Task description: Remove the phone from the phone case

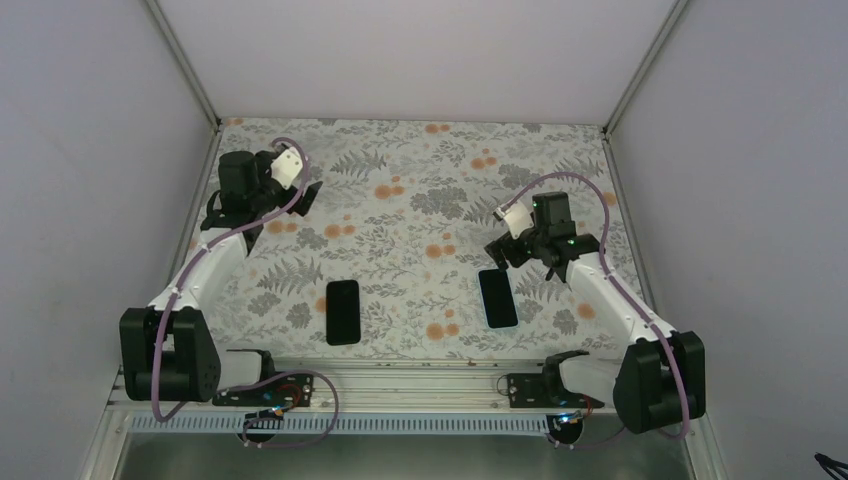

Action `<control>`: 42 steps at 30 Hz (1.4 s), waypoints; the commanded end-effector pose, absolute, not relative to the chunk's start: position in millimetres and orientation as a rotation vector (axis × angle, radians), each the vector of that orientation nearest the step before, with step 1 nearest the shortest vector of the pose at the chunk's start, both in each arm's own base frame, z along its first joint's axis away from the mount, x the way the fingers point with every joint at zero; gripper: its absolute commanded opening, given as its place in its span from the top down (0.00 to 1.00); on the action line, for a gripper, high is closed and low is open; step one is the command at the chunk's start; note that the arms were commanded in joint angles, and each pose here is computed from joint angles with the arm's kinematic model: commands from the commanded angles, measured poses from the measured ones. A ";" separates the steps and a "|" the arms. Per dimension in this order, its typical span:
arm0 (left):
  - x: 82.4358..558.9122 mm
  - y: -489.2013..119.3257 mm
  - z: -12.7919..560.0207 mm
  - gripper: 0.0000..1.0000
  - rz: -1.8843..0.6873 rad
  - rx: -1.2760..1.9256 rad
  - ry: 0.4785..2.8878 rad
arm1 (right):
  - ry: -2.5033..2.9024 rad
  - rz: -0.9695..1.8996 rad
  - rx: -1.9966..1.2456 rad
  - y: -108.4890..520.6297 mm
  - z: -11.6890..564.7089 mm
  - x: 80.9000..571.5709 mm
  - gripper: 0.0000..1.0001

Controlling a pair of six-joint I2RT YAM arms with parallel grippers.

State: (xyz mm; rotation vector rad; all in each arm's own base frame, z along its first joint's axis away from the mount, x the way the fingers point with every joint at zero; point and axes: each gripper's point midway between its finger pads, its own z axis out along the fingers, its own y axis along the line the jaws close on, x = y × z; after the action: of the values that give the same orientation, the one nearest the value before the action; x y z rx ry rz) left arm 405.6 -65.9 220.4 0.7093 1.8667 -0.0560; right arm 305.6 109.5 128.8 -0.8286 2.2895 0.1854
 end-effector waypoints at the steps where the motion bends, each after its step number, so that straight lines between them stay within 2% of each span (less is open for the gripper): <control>1: 401.3 -68.8 244.8 0.00 -0.050 0.710 1.779 | 2.287 0.171 -0.823 108.1 130.1 301.7 0.00; 10: 396.0 -77.2 236.0 0.00 -0.072 0.810 1.774 | 2.342 0.135 -0.881 102.9 122.2 297.4 0.00; 20: 399.0 -75.7 230.7 0.00 -0.053 0.844 1.793 | 2.666 0.061 -1.176 74.7 63.2 239.7 0.00; 25: 401.7 -73.9 225.8 0.00 -0.048 0.843 1.826 | 2.722 0.219 -1.169 89.4 66.8 231.3 0.00; 32: 403.7 -72.2 224.4 0.00 -0.020 0.833 1.835 | 2.896 0.380 -1.287 98.5 36.1 197.0 0.00; 37: 403.0 -73.0 220.3 0.00 -0.027 0.832 1.844 | 2.878 0.461 -1.294 120.4 38.3 208.7 0.00; 42: 404.6 -71.4 217.5 0.00 -0.019 0.834 1.852 | 2.823 0.486 -1.448 156.2 41.1 207.7 0.00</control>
State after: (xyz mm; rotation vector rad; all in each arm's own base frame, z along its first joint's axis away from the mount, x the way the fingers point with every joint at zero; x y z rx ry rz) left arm 400.6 -70.7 214.3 0.8244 1.8605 -0.0288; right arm 209.3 121.1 33.5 -1.3412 2.8834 0.4045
